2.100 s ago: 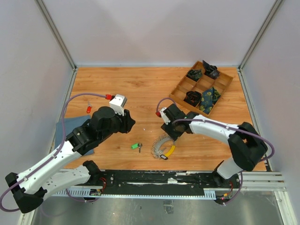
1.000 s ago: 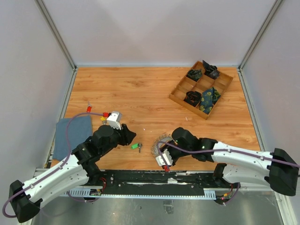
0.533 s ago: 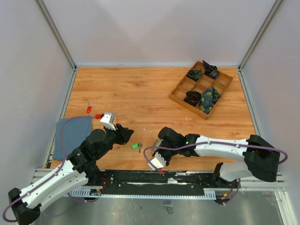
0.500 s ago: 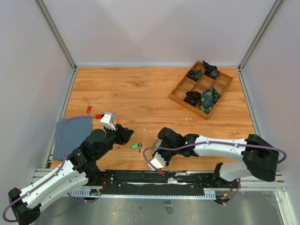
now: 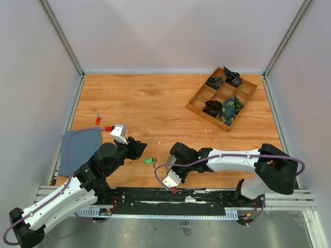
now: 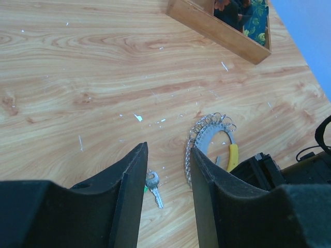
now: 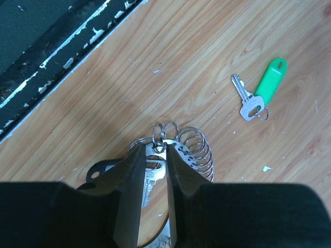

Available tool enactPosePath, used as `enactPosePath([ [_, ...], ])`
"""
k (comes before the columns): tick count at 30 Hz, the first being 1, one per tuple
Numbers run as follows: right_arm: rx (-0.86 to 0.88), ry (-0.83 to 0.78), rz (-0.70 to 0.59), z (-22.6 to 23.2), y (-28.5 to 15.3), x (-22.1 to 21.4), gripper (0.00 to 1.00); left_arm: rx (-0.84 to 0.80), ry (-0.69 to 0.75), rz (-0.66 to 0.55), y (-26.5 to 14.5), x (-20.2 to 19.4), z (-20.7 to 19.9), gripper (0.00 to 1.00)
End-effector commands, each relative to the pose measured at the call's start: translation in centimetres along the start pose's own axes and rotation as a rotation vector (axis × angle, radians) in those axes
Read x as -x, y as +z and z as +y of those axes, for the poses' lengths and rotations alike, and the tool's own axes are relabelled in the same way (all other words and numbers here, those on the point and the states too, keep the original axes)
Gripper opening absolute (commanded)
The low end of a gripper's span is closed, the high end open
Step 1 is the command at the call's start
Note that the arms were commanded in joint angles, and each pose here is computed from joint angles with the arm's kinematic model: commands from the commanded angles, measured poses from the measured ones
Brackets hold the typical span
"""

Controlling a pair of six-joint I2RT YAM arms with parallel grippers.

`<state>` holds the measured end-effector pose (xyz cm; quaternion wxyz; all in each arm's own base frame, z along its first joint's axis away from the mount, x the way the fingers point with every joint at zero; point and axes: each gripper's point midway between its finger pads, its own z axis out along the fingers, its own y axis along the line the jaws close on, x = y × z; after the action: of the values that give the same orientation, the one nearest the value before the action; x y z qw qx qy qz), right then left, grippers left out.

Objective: Put the keys on the keyring
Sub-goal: Pick up the keyring from the center of the board.

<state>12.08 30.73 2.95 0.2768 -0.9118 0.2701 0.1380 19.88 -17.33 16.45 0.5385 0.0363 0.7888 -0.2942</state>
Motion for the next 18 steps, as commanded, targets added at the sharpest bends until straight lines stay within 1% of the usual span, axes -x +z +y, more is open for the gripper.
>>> enactPosePath([
  [1, -0.003, -0.024, 0.006, -0.82, 0.19, 0.28, 0.22, 0.009, 0.012, -0.032, -0.10, 0.66, 0.20, 0.44],
  [10, -0.035, -0.011, -0.014, -1.54, 0.51, 0.60, 0.17, 0.012, 0.015, -0.036, -0.03, 0.65, 0.30, 0.44],
  [15, -0.032, 0.017, -0.034, -1.62, 0.58, 1.05, 0.07, 0.014, 0.015, -0.034, 0.02, 0.57, 0.32, 0.44],
  [18, -0.016, 0.076, -0.031, -1.44, 0.51, 1.11, 0.01, 0.014, 0.016, -0.033, 0.02, 0.55, 0.34, 0.44],
])
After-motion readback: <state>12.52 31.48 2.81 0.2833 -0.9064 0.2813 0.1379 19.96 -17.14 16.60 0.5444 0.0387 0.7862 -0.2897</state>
